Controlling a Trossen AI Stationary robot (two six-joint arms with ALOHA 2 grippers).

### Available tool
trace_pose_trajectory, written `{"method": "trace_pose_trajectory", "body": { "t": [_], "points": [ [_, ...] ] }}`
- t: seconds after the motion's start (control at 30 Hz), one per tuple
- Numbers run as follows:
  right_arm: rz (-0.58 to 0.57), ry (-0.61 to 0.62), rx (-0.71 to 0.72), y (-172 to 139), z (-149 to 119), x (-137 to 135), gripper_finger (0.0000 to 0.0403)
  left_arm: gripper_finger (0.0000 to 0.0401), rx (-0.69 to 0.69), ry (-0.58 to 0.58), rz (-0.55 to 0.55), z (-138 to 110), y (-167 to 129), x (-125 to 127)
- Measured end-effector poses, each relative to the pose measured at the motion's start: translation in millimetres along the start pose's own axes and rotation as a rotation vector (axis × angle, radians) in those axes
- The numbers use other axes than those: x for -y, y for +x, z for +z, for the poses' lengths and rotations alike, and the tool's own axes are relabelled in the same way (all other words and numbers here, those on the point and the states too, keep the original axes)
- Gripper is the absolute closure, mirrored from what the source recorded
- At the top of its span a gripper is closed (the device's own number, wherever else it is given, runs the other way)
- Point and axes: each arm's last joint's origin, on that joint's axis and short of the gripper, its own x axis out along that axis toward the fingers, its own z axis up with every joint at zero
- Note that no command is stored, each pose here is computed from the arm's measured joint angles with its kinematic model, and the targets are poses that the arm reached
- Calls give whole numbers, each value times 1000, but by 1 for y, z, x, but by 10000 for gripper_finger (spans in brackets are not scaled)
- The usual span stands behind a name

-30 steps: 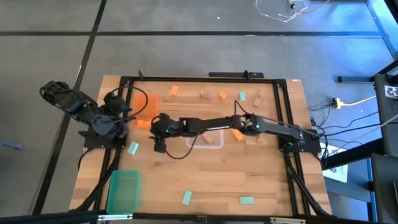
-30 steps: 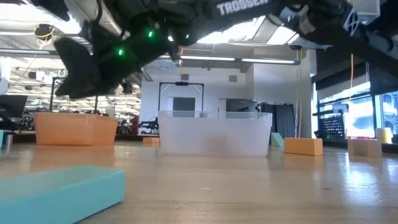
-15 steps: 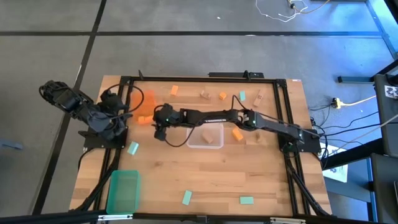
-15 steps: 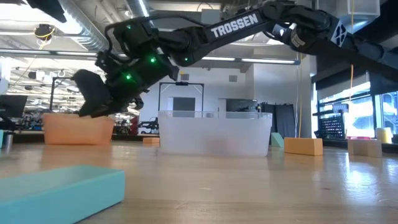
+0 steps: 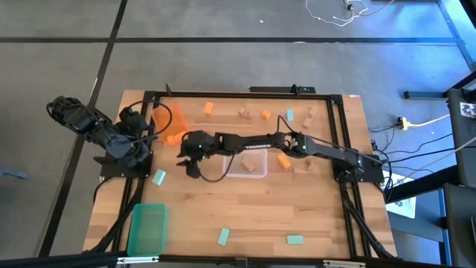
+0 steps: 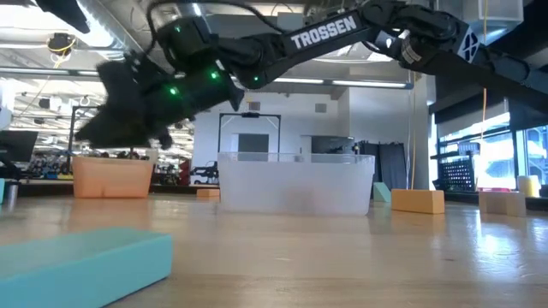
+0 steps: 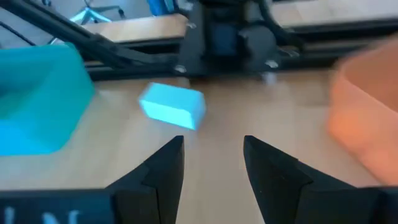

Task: Sort & place blocks by color
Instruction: Move the orange bin to the top left of the table

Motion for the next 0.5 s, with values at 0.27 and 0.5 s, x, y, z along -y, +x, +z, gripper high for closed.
{"method": "trace_pose_trajectory", "body": {
  "t": [0.27, 0.5],
  "points": [
    [-151, 20, 47, 15, -23, 26, 235, 229, -1, -5, 2, 0, 0, 0],
    [-269, 10, 59, 9, -23, 53, 235, 229, -1, -6, 2, 0, 0, 0]
  ]
}}
